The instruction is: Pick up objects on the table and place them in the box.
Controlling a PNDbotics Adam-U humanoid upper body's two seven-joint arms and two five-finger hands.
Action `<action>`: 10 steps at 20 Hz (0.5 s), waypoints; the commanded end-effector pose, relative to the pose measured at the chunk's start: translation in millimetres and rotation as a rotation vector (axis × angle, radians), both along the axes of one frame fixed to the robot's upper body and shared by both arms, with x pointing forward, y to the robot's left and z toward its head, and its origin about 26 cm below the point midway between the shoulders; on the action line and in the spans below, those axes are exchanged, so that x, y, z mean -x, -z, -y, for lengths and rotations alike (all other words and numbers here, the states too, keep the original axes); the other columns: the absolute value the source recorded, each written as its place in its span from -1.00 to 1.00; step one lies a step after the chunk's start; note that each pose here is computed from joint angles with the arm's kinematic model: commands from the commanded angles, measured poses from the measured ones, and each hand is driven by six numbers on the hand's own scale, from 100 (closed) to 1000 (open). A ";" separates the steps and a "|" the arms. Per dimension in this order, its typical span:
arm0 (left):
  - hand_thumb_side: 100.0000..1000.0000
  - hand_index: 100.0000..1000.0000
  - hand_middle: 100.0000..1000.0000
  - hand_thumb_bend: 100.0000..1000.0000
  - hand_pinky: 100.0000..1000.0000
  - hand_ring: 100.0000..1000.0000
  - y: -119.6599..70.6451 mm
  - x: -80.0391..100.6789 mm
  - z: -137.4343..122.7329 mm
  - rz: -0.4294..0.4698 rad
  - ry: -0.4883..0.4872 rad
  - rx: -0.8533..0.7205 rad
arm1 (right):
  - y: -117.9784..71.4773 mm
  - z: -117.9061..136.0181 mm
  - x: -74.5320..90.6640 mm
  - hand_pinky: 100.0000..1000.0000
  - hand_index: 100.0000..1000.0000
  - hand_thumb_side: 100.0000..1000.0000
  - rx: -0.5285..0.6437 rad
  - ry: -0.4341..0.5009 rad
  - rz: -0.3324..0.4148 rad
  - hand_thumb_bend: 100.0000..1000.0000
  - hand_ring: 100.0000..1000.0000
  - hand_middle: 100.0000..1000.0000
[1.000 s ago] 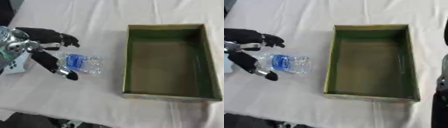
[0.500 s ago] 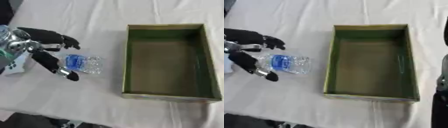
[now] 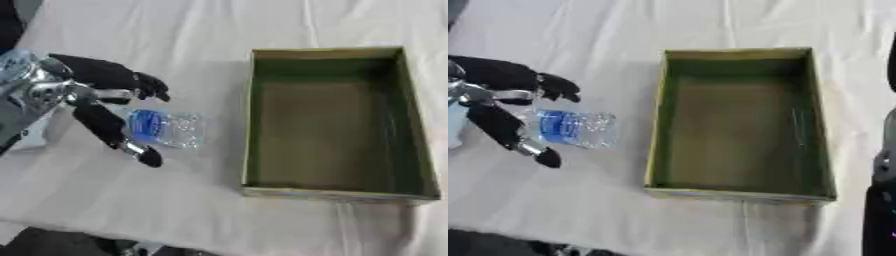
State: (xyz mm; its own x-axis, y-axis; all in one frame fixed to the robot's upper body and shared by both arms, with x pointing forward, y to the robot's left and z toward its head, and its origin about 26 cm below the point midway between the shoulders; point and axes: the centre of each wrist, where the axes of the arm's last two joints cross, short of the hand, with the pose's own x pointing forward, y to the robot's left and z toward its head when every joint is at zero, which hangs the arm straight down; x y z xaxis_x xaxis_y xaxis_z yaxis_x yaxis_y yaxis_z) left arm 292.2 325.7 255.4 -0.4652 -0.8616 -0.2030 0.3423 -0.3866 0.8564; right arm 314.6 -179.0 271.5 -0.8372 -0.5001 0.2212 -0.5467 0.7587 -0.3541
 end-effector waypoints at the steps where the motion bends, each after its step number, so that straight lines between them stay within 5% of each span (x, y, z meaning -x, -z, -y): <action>1: 0.87 1.00 1.00 0.65 0.46 0.58 -8.3 0.7 -0.5 0.062 0.003 -0.038 | -5.7 0.0 2.8 0.32 0.82 1.00 -0.006 -0.007 0.022 -1.00 0.55 0.68; 10: 0.83 0.96 1.00 0.84 0.43 0.55 -3.3 3.5 4.0 0.235 -0.016 -0.132 | -6.6 0.6 2.7 0.32 0.82 1.00 -0.010 -0.006 0.023 -1.00 0.55 0.68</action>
